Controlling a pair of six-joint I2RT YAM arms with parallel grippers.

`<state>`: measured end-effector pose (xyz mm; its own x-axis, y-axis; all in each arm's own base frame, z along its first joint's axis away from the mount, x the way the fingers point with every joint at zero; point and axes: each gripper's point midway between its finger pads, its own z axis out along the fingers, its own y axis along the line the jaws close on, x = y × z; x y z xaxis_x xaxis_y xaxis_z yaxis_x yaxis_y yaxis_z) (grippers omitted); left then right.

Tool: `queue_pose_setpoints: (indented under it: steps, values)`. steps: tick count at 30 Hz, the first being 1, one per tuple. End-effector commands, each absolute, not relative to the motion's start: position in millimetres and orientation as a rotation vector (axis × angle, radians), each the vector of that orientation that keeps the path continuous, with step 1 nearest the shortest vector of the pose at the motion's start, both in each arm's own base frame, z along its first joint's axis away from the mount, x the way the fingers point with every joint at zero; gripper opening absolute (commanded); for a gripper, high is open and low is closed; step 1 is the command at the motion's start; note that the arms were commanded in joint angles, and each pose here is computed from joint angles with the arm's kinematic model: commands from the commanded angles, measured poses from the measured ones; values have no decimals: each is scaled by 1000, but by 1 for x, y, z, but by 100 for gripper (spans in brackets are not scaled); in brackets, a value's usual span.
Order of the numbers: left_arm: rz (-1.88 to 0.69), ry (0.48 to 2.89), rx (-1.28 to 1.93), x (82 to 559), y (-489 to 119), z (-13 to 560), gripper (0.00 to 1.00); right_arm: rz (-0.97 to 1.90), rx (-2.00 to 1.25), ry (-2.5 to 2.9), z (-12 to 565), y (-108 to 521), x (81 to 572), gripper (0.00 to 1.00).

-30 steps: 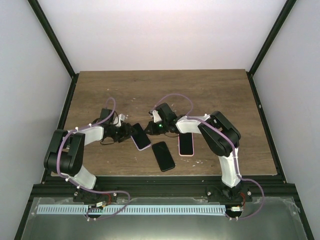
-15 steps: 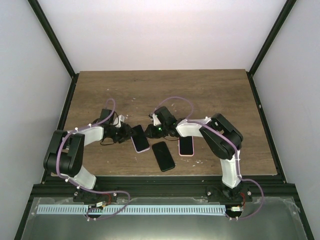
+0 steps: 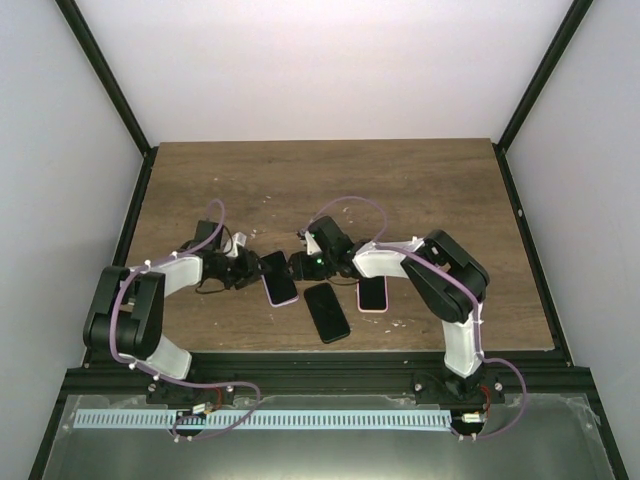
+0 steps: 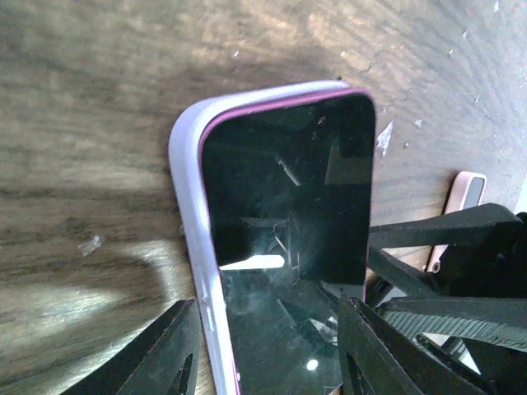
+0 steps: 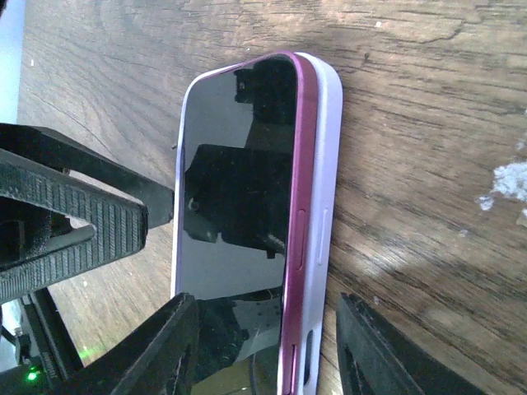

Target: Put the phone into the phone case

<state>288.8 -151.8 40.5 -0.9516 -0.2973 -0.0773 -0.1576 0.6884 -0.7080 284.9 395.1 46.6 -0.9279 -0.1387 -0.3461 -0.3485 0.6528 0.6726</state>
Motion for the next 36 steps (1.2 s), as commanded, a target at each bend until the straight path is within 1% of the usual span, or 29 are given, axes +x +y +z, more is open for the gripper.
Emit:
queue_pose_setpoints:
  steps: [1, 6, 8, 12, 17, 20, 23, 27, 36]
  values:
    - [-1154, 2717, -336, 281, -155, 34, 47, 1161, -386, 2611, 41, 400, 284, 48]
    - [-1199, 2725, -365, 276, -158, 25, 41, 1248, -390, 2622, 36, 407, 277, 52]
    - [-1240, 2714, -365, 272, -162, 25, 41, 1298, -395, 2616, 36, 410, 273, 54]
    - [-1291, 2704, -357, 266, -169, 24, 40, 1483, -425, 2573, 45, 424, 267, 57]
    - [-1347, 2712, -375, 261, -173, 22, 33, 1584, -460, 2480, 74, 436, 272, 58]
    - [-1332, 2723, -378, 260, -172, 19, 33, 1652, -478, 2431, 92, 439, 270, 58]
    - [-1309, 2729, -368, 258, -170, 18, 38, 1734, -471, 2393, 103, 437, 266, 58]
    - [-1247, 2745, -352, 256, -164, 16, 39, 1790, -475, 2374, 104, 435, 263, 60]
    - [-1204, 2772, -374, 248, -159, 9, 43, 1860, -477, 2360, 106, 436, 259, 62]
